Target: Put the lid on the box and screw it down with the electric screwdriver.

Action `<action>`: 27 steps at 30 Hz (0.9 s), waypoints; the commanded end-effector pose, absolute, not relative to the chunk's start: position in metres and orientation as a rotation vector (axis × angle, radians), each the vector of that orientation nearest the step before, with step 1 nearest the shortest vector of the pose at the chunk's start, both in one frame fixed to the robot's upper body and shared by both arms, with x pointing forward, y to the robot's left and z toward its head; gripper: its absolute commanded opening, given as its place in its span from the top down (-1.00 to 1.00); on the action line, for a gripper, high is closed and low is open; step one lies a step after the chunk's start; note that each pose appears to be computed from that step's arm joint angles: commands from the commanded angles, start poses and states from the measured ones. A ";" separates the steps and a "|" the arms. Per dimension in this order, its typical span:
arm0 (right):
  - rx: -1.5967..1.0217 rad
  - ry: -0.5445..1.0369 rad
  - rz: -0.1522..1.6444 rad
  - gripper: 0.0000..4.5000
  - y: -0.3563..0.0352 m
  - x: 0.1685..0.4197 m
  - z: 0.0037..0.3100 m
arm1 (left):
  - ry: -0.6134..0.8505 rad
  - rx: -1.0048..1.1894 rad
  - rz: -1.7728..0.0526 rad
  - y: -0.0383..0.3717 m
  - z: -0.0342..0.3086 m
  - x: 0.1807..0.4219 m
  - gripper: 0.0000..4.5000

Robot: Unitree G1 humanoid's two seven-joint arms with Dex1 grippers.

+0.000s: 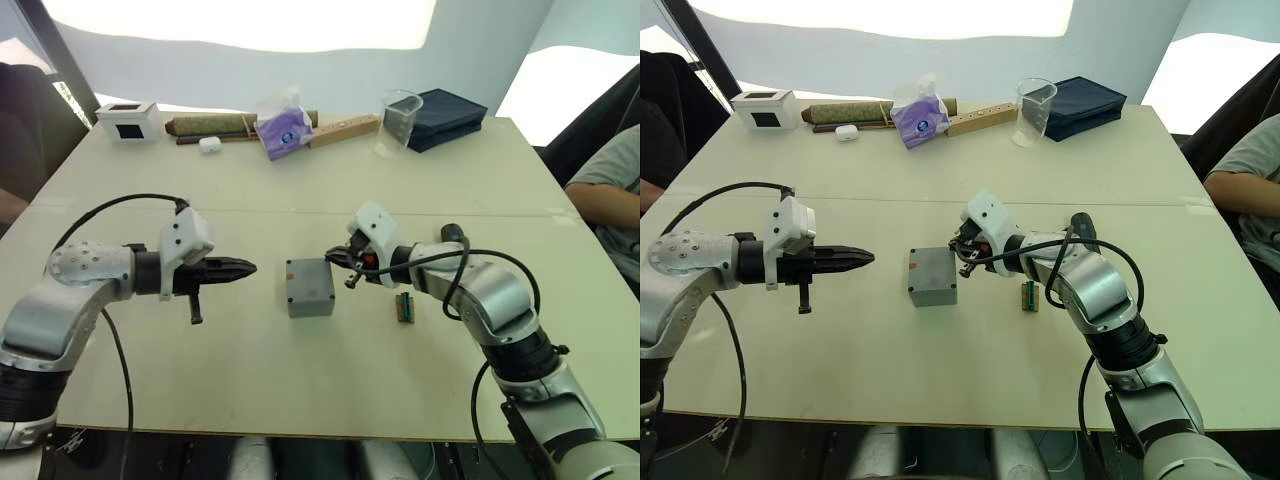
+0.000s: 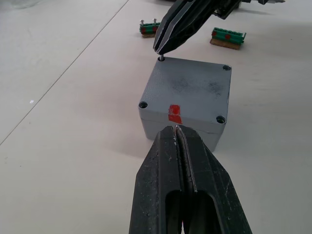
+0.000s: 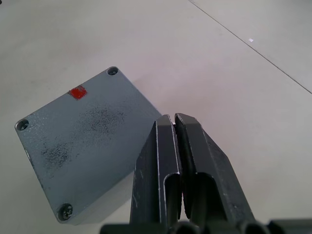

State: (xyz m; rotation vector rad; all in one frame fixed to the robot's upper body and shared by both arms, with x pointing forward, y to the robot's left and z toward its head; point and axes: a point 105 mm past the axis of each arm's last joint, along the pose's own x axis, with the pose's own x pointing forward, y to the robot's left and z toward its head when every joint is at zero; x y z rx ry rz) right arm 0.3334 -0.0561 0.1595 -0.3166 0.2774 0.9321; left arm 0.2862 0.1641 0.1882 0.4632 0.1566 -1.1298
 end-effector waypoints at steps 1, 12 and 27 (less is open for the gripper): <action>-0.331 0.255 0.942 0.97 -0.054 0.332 0.165 | 0.114 0.491 -1.142 0.158 0.198 0.284 1.00; -0.330 0.288 0.978 0.87 -0.047 0.330 0.153 | 0.114 0.491 -1.141 0.155 0.197 0.283 1.00; -0.335 0.247 0.862 -0.98 -0.092 0.334 0.202 | 0.031 0.474 -1.218 0.134 0.213 0.280 1.00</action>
